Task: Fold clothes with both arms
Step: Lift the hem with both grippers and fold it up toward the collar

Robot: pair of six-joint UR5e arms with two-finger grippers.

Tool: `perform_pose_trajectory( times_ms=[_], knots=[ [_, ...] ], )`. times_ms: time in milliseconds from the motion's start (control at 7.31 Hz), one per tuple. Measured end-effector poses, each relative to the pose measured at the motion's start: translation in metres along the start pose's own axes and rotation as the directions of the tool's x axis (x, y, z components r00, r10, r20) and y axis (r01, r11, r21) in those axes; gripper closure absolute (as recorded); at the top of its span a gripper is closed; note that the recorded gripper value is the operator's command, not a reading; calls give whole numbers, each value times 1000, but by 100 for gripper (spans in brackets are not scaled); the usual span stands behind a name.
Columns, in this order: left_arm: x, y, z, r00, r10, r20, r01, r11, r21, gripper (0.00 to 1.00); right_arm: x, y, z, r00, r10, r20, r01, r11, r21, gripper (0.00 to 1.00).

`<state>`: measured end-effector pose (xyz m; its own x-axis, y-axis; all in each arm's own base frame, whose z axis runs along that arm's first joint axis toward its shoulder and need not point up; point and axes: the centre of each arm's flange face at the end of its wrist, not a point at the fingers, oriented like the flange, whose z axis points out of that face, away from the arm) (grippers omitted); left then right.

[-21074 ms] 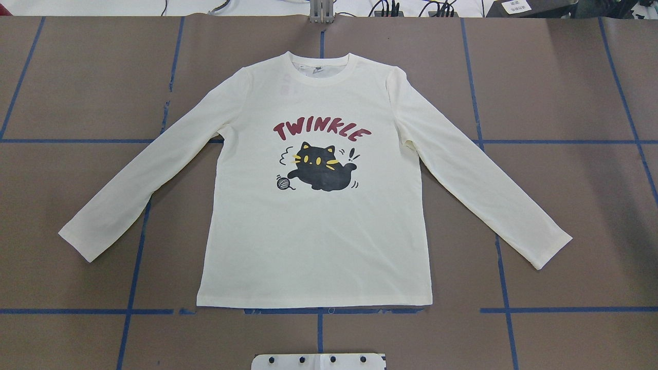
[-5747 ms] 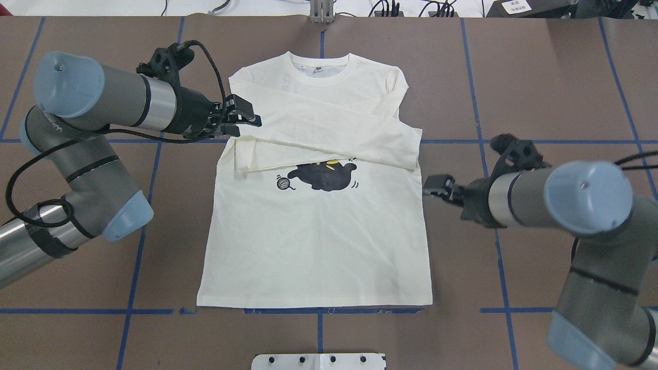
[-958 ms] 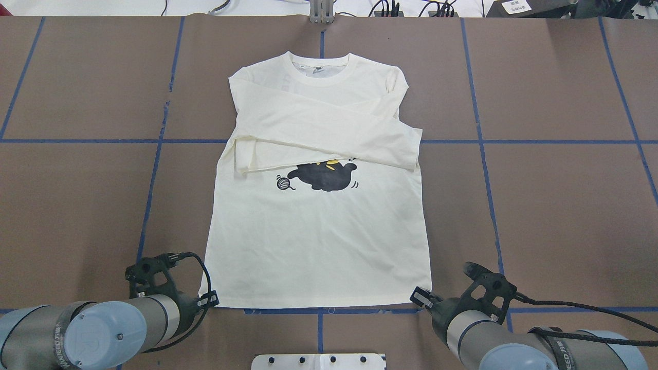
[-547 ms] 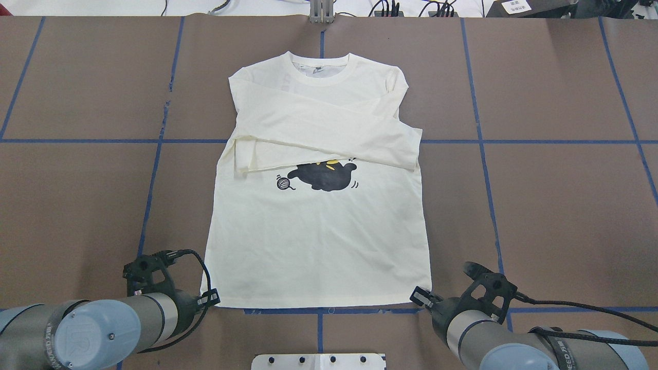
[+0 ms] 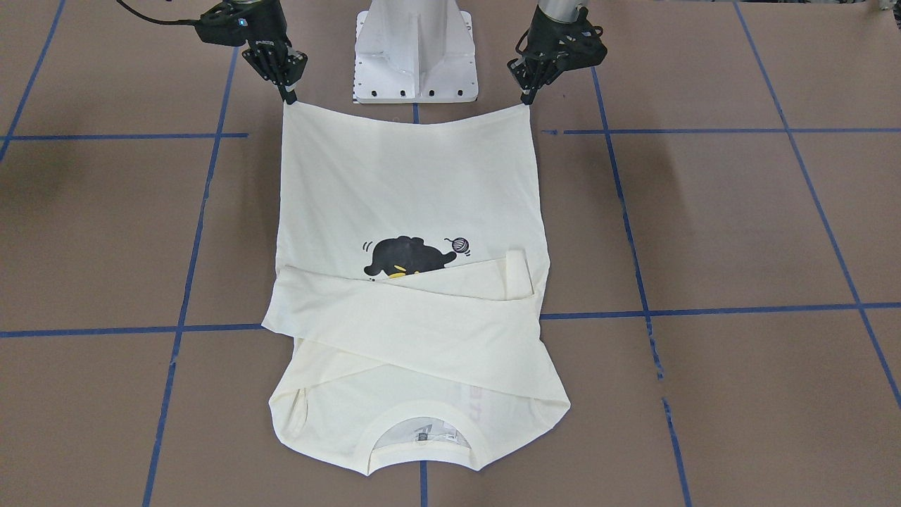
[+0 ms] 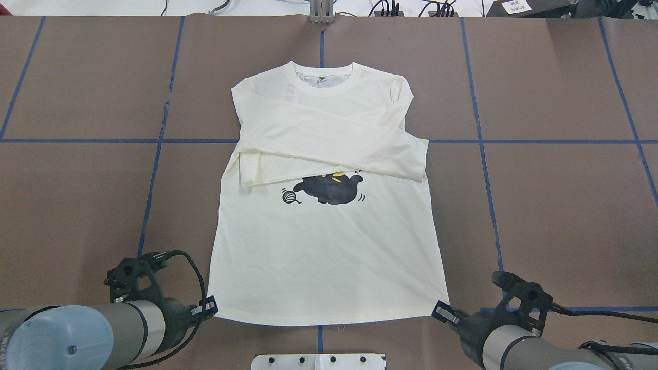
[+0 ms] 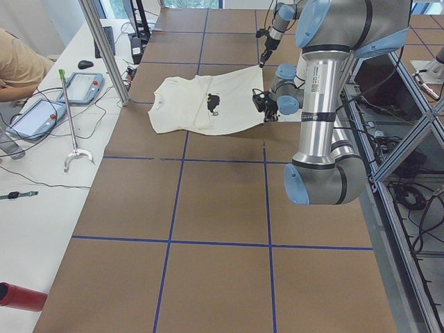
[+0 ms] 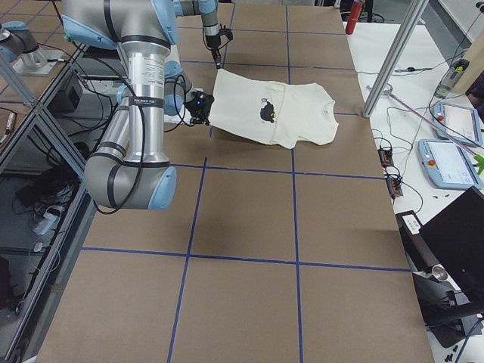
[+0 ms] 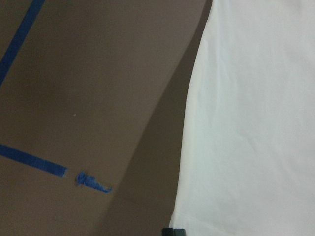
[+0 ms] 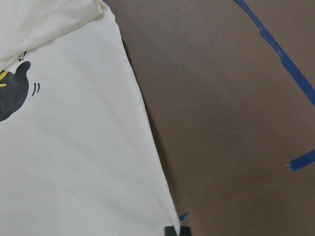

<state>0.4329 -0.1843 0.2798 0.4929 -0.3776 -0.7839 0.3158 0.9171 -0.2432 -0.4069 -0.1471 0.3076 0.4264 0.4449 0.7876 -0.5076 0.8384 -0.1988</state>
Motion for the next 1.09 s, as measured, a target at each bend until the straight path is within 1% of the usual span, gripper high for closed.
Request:
perform_pose_trajectory(
  times_ms=[137,274,411,547,684,821,958,1095],
  knots=[
    [5,8,-23,1000,-12,-16,12,1000,-24,100,1,-3,-20,1000,2,14,-2,1000,-25,100],
    [16,10,-49,999,-19,-48,17,999,-41,100,-6,-16,-36,999,23,36,-22,999,-26,100],
    [38,-3,-62,996,-15,-89,13,1000,-18,100,-18,-41,-43,998,42,52,-41,999,-16,100],
    [71,-40,-58,993,14,-118,-7,998,55,100,-38,-73,-40,997,39,64,-38,999,-11,100],
    [101,-89,-44,993,51,-110,-36,991,132,100,-62,-108,-26,997,29,69,-29,1000,1,100],
    [118,-145,-33,993,84,-86,-66,979,194,100,-86,-145,-7,998,16,63,-17,1000,16,100],
    [125,-203,-23,992,116,-54,-99,964,246,100,-109,-184,15,999,-6,45,4,999,40,100],
    [129,-259,-8,990,137,-27,-123,949,292,100,-129,-221,40,999,-35,18,34,997,71,100]
  ],
)
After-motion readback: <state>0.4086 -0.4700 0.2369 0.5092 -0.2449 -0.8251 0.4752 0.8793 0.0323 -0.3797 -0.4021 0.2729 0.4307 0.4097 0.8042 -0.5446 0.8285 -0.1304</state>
